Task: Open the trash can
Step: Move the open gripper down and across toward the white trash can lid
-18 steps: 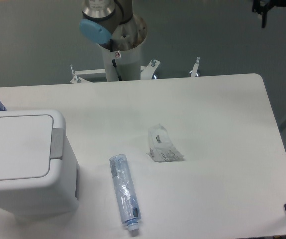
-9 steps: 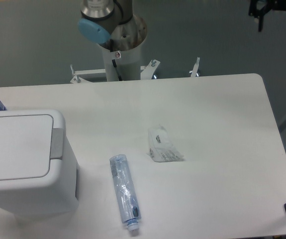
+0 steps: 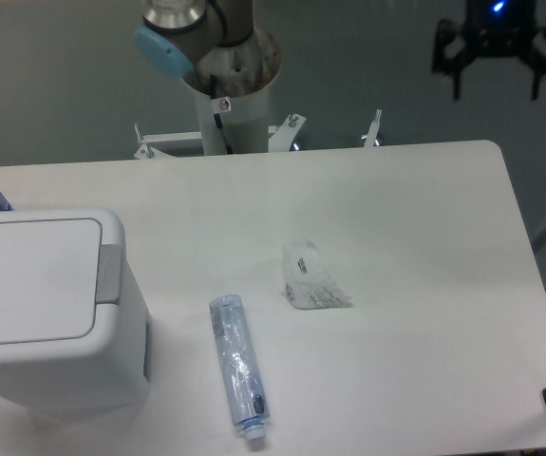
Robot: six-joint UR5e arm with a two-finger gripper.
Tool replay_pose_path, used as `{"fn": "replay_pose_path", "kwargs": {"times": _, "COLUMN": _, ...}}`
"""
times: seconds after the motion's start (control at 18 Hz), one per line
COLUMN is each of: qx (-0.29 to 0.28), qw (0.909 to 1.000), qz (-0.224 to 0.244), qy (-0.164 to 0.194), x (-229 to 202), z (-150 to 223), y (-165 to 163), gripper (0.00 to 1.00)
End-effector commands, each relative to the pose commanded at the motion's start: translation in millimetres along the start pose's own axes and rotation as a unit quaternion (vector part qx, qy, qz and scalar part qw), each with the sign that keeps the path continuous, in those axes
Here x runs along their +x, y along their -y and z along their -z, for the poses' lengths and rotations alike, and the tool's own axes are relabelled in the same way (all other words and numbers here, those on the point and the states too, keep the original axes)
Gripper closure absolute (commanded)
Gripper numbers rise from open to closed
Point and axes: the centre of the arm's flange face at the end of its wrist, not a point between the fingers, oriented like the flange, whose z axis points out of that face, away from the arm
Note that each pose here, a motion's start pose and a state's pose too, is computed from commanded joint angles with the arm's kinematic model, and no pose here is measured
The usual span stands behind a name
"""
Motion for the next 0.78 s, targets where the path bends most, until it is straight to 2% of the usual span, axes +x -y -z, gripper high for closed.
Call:
{"fn": "replay_pose_path", "kwargs": {"times": 0.22, "qx": 0.029, "qw": 0.9969, "qz": 0.073, "qy": -0.013, "x": 52.0, "z": -5.8, "y": 47.0, "gripper": 0.00}}
{"fn": "replay_pose_path", "kwargs": {"times": 0.39, "qx": 0.052, "qw": 0.9897, "qz": 0.131, "qy": -0.025, "x": 80.7, "z": -10.9, "y": 74.4, "gripper": 0.00}}
{"fn": "replay_pose_path", "kwargs": {"times": 0.5, "qx": 0.100, "qw": 0.9764, "qz": 0.175, "qy": -0.079, "x": 101.4, "z": -3.7, "y": 96.7, "gripper": 0.00}}
{"fn": "replay_pose_path", "kwargs": {"times": 0.56, "qx": 0.111, "qw": 0.9706, "qz": 0.193, "qy": -0.090, "x": 102.4, "z": -1.0, "y": 100.0, "gripper": 0.00}}
{"fn": "replay_pose_path", "kwargs": {"times": 0.67, "qx": 0.123, "qw": 0.9650, "qz": 0.208, "qy": -0.103, "x": 109.8, "z": 2.8, "y": 105.2, "gripper": 0.00}}
{"fn": "replay_pose_path", "kwargs": {"times": 0.78, "qx": 0.125, "qw": 0.9649, "qz": 0.202, "qy": -0.113, "x": 127.5, "z": 5.7, "y": 112.8, "gripper": 0.00}}
